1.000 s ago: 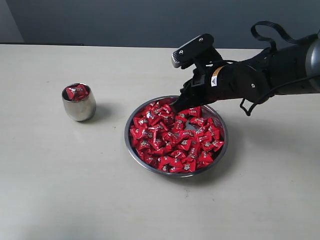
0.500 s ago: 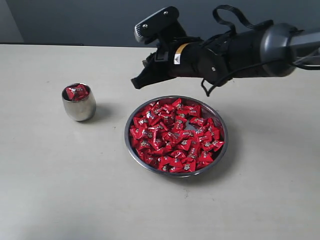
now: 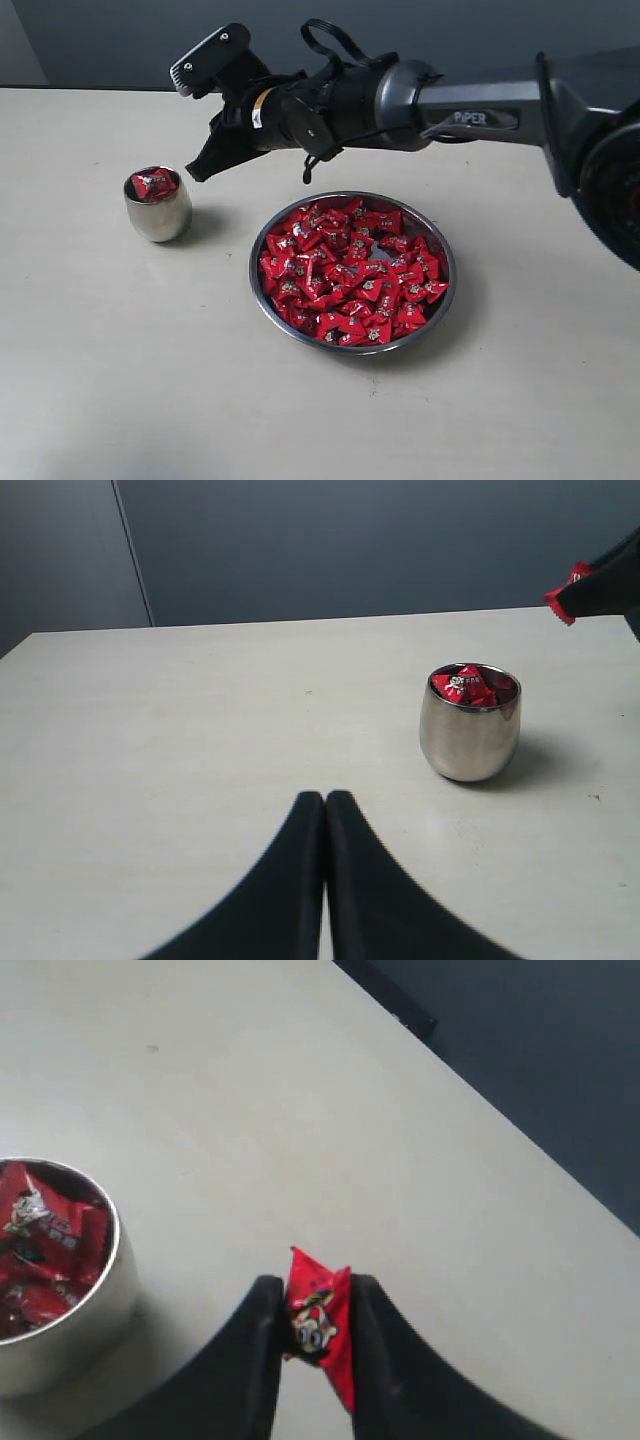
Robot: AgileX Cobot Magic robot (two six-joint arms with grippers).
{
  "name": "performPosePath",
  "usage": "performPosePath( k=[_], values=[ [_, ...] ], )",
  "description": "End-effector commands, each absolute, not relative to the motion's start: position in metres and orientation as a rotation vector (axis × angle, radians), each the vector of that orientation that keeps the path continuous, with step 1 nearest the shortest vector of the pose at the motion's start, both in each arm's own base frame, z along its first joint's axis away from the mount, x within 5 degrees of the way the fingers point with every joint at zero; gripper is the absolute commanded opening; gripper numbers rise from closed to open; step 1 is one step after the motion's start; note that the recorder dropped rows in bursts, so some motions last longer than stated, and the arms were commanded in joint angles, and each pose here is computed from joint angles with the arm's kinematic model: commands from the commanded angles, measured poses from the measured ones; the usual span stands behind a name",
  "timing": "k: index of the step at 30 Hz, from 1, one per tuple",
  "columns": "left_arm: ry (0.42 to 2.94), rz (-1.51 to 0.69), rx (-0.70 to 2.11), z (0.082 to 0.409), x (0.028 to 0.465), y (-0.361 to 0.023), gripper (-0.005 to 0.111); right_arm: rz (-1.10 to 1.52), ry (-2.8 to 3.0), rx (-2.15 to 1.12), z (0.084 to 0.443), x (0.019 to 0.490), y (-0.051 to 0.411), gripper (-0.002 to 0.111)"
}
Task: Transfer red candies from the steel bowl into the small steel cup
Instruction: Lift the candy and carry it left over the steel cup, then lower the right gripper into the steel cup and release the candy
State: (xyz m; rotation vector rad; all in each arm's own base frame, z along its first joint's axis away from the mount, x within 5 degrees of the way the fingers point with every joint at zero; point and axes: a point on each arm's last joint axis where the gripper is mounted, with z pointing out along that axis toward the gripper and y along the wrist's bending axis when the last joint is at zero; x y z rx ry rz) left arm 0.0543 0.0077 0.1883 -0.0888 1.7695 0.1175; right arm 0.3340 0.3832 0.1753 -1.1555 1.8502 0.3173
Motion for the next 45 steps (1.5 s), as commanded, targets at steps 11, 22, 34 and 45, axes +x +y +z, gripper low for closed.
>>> performPosePath(
  k=[11,22,34,45],
  values=[
    [1.766,0.111,-0.095,0.187,0.054,0.007,0.0,0.294,1.665,-1.395,0.177,0.292,0.43,-0.001],
    [1.766,0.111,-0.095,0.187,0.054,0.007,0.0,0.299,1.661,-1.394,0.177,0.292,0.43,-0.001],
    [1.766,0.111,-0.095,0.187,0.054,0.007,0.0,0.335,1.909,-1.336,0.216,0.314,0.421,-0.001],
    [1.766,0.111,-0.095,0.187,0.054,0.007,0.0,0.604,1.87,-1.486,0.241,0.328,0.407,-0.001]
  ],
)
